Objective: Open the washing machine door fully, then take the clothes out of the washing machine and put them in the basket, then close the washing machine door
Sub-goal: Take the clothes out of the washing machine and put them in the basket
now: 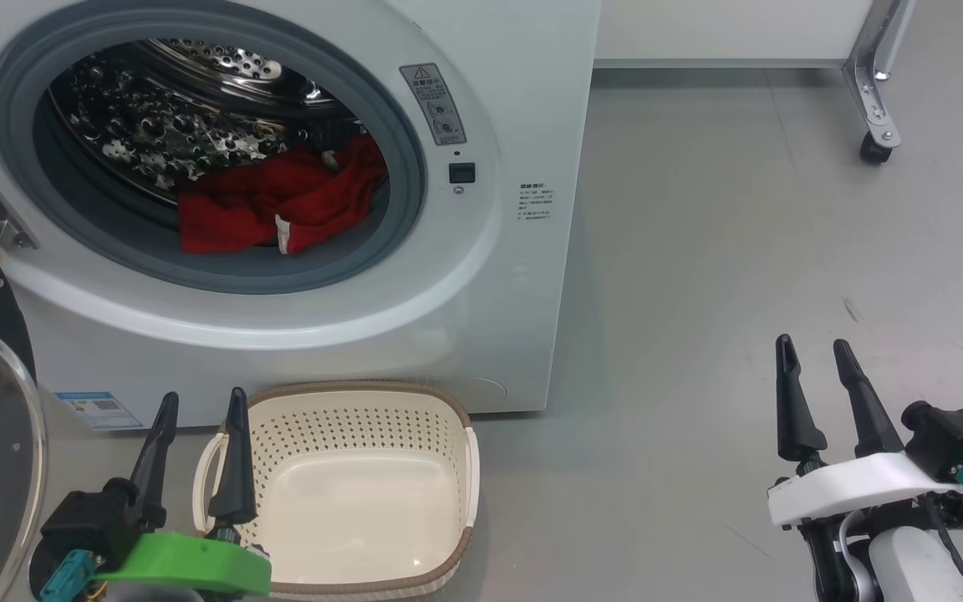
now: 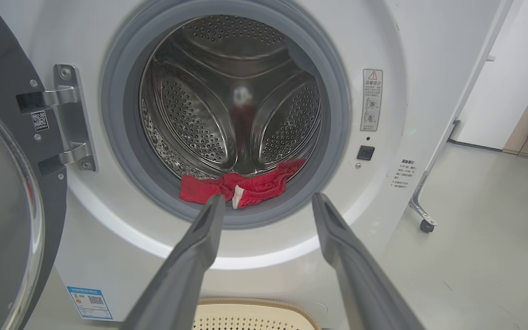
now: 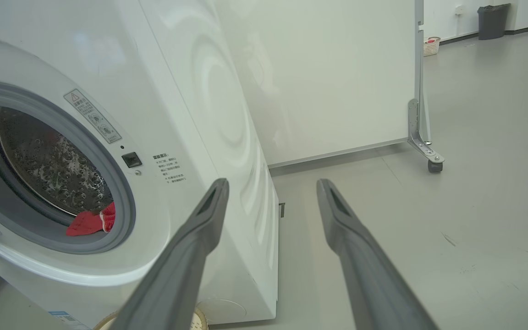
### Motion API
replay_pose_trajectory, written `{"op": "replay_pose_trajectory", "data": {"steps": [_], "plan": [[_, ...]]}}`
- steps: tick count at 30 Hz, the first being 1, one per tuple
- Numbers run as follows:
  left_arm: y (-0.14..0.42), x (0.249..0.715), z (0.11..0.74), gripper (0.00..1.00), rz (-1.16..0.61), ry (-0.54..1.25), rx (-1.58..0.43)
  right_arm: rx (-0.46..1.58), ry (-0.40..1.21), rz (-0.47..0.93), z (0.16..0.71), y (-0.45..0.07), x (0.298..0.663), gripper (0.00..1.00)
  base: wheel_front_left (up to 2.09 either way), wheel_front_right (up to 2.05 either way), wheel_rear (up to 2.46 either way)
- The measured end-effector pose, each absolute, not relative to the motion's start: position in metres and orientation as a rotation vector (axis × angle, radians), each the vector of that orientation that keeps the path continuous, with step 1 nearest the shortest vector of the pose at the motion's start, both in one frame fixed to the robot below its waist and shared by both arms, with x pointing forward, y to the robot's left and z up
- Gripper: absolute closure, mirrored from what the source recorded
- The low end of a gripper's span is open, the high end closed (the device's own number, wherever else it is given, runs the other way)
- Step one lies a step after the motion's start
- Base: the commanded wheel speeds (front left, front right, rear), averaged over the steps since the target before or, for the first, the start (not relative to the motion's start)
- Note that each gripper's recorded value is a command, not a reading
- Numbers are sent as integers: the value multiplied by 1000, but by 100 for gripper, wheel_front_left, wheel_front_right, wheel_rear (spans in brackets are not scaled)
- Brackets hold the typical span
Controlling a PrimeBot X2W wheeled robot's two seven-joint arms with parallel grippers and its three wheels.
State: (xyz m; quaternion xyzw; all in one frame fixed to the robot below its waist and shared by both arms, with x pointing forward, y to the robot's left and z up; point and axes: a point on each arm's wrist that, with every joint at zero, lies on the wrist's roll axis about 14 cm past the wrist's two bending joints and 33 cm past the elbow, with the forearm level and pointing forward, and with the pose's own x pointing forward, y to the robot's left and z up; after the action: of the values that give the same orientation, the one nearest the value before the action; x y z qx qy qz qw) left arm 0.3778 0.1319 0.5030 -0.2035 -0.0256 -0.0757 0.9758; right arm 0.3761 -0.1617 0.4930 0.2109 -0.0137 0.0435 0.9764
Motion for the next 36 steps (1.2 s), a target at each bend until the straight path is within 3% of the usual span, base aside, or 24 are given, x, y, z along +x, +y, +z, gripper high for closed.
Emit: {"op": "replay_pose_trajectory", "data": {"steps": [23, 36], "plan": [[132, 399, 464, 0, -147, 74, -356, 427, 56, 47, 463, -167, 378, 0, 0, 0, 0], [137, 475, 447, 0, -133, 151, -348, 420, 86, -24, 447, -186, 392, 0, 0, 0, 0]]}}
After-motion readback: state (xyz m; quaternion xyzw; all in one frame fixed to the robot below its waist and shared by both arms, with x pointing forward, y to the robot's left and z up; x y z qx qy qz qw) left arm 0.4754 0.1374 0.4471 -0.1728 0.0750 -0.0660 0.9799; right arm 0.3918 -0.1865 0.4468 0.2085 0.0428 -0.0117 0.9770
